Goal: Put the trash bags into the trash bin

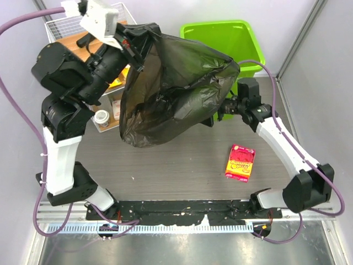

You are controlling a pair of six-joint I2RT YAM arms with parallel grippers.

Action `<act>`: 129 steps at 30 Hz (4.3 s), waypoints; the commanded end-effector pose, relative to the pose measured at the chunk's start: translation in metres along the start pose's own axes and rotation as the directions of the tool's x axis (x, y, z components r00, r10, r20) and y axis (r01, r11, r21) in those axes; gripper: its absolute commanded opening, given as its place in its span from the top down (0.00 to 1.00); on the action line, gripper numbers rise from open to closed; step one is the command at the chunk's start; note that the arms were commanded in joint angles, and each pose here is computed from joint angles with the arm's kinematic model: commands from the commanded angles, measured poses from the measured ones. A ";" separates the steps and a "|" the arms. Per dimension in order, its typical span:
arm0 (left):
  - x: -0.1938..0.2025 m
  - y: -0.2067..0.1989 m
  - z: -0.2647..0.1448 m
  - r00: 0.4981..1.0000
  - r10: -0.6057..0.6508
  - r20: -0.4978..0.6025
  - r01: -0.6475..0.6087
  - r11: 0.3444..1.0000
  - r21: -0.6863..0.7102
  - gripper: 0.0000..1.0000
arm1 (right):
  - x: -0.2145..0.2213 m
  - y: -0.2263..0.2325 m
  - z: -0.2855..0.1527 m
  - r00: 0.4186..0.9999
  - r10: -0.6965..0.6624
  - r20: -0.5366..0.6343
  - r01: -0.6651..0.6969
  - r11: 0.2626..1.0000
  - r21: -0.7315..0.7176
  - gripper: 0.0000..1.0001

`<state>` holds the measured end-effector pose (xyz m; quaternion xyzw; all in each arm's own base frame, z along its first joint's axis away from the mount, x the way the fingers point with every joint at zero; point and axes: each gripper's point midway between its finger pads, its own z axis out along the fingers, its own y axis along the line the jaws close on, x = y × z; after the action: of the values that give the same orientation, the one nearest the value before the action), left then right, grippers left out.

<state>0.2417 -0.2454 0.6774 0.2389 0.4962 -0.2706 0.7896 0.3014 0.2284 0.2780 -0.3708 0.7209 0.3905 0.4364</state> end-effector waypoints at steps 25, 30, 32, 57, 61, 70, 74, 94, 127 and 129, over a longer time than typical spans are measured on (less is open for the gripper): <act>-0.054 -0.019 -0.042 0.979 -0.180 0.098 0.167 0.977 0.130 1.00 | -0.042 0.072 0.087 0.948 -0.289 0.137 0.319 0.883 -0.345 0.14; -0.048 -0.015 -0.037 0.983 -0.158 0.092 0.148 0.983 0.106 1.00 | -0.033 0.092 0.077 0.945 -0.304 0.121 0.327 0.879 -0.346 0.14; -0.047 -0.014 -0.036 0.985 -0.147 0.091 0.138 0.986 0.098 1.00 | -0.031 0.091 0.073 0.944 -0.309 0.113 0.329 0.890 -0.316 0.14; -0.041 -0.002 -0.038 0.992 -0.096 0.079 0.093 0.995 0.042 1.00 | -0.003 0.078 -0.006 0.923 -0.384 -0.027 0.379 0.918 -0.112 0.14; -0.041 0.004 -0.036 0.992 -0.096 0.084 0.095 0.995 0.011 1.00 | 0.008 0.087 0.008 0.948 -0.318 0.000 0.313 0.932 -0.180 0.14; -0.043 0.004 -0.036 0.991 -0.096 0.090 0.095 0.995 0.012 1.00 | 0.018 0.092 0.060 0.965 -0.261 0.039 0.262 0.928 -0.265 0.14; -0.046 0.004 -0.038 0.991 -0.096 0.096 0.095 0.995 0.013 1.00 | 0.029 0.083 0.088 0.970 -0.240 0.034 0.240 0.934 -0.265 0.14; -0.048 0.032 -0.058 0.996 0.030 0.078 -0.022 0.995 -0.100 1.00 | -0.137 0.067 0.025 0.882 -0.438 0.174 0.433 0.899 0.070 0.99; 0.026 0.041 0.055 0.993 0.119 0.022 -0.115 0.984 -0.139 1.00 | -0.274 -0.187 -0.099 0.780 -0.615 0.112 0.386 0.614 0.689 0.70; 0.023 0.045 0.054 0.991 0.128 0.029 -0.122 0.980 -0.156 1.00 | -0.267 -0.181 -0.105 0.798 -0.595 0.089 0.381 0.614 0.691 0.51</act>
<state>0.3321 -0.2795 0.6353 0.2418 0.5392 -0.1908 0.7838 0.5684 0.1047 0.4542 -0.2963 0.6429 0.0466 0.7048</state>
